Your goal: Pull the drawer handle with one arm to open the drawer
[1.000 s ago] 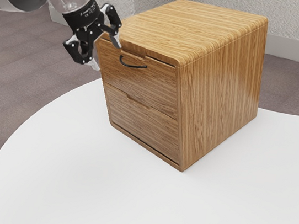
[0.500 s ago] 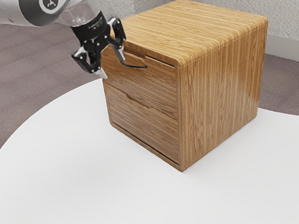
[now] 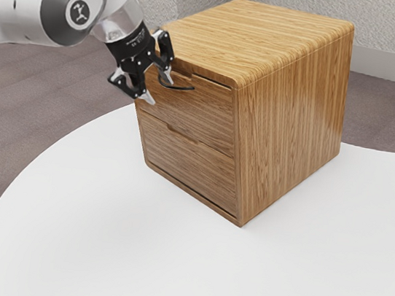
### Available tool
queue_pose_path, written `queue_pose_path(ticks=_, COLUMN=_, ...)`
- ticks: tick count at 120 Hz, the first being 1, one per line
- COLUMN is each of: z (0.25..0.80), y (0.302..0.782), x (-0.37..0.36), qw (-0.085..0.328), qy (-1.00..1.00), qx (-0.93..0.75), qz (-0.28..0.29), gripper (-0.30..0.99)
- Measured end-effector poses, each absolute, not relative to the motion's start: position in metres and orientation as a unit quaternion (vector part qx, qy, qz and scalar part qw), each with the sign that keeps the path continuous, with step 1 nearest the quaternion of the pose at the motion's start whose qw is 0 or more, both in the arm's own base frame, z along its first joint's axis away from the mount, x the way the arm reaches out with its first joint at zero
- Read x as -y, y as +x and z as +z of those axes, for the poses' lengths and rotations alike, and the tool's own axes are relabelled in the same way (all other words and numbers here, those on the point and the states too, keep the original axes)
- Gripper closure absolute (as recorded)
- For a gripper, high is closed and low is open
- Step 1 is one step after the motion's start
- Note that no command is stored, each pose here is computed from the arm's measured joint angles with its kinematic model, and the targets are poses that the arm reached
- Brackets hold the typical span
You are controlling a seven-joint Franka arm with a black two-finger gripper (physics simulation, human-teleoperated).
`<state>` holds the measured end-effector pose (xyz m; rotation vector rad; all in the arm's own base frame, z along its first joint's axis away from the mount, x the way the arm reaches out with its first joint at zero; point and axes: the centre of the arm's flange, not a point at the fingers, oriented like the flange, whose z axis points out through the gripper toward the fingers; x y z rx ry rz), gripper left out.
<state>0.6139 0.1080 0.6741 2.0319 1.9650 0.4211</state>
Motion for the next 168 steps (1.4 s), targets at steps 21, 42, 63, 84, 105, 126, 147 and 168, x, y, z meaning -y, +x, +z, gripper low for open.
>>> queue_pose_path(ticks=21, z=0.671, y=0.615, x=-0.108, qw=0.141, qy=0.707, qx=-0.678, qz=0.146, gripper=0.43)
queue_pose_path(ticks=42, z=0.671, y=0.615, x=-0.108, qw=0.141, qy=0.71, qx=-0.674, qz=0.148, gripper=0.52)
queue_pose_path(ticks=63, z=0.672, y=0.614, x=-0.108, qw=0.141, qy=0.711, qx=-0.672, qz=0.149, gripper=0.57)
queue_pose_path(ticks=84, z=0.67, y=0.609, x=-0.108, qw=0.139, qy=0.713, qx=-0.672, qz=0.146, gripper=0.6)
queue_pose_path(ticks=105, z=0.675, y=0.602, x=-0.108, qw=0.142, qy=0.713, qx=-0.671, qz=0.147, gripper=0.61)
queue_pose_path(ticks=126, z=0.678, y=0.597, x=-0.107, qw=0.143, qy=0.714, qx=-0.67, qz=0.147, gripper=0.61)
queue_pose_path(ticks=147, z=0.675, y=0.59, x=-0.107, qw=0.14, qy=0.714, qx=-0.671, qz=0.141, gripper=0.61)
queue_pose_path(ticks=168, z=0.675, y=0.583, x=-0.108, qw=0.141, qy=0.714, qx=-0.672, qz=0.139, gripper=0.61)
